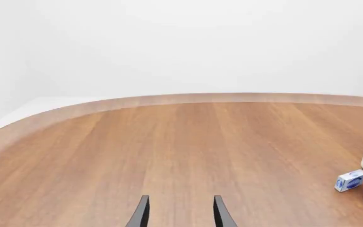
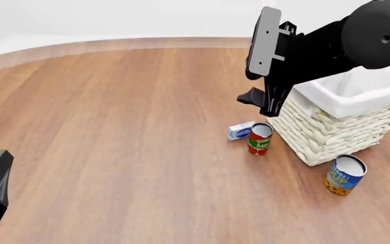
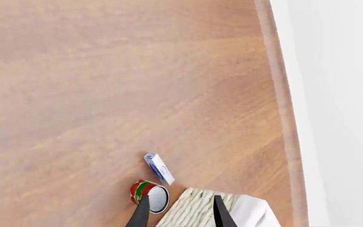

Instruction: Pick up the alphabet soup and the cream cheese box, and put them in the basket.

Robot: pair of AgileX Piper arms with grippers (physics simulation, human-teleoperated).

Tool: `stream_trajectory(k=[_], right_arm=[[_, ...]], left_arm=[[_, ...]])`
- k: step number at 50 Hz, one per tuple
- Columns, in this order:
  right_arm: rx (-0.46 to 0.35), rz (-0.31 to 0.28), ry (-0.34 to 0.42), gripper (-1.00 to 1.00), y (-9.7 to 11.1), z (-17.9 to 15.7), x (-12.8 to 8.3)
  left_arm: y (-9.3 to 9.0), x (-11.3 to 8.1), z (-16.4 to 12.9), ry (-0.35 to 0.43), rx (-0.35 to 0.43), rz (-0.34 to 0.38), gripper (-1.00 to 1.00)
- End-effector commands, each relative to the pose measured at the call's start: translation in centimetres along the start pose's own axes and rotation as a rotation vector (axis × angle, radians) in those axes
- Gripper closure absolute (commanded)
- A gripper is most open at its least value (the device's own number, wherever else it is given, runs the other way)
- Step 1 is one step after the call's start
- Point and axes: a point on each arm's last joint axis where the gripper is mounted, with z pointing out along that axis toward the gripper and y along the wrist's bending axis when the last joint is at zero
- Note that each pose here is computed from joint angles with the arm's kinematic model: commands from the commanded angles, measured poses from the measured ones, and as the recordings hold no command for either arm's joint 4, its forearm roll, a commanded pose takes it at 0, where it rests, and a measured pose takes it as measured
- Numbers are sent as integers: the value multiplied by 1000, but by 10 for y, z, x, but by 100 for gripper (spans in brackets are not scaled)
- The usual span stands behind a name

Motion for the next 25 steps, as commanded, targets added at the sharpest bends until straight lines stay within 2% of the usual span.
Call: stream_trajectory(k=[1,3,10,25], right_arm=[[-10,-44,10,-100,1,8,2],[-3,-43,8,-100,-3,9,0],[-16,-92,27,-100,-7,18,2],[-48,-124,41,-100,-16,24,-7]], left_arm=[[0,0,0,0,0,0,-100],[0,0,0,0,0,0,-100],[0,0,0,0,0,0,-100],[0,0,0,0,0,0,-100]])
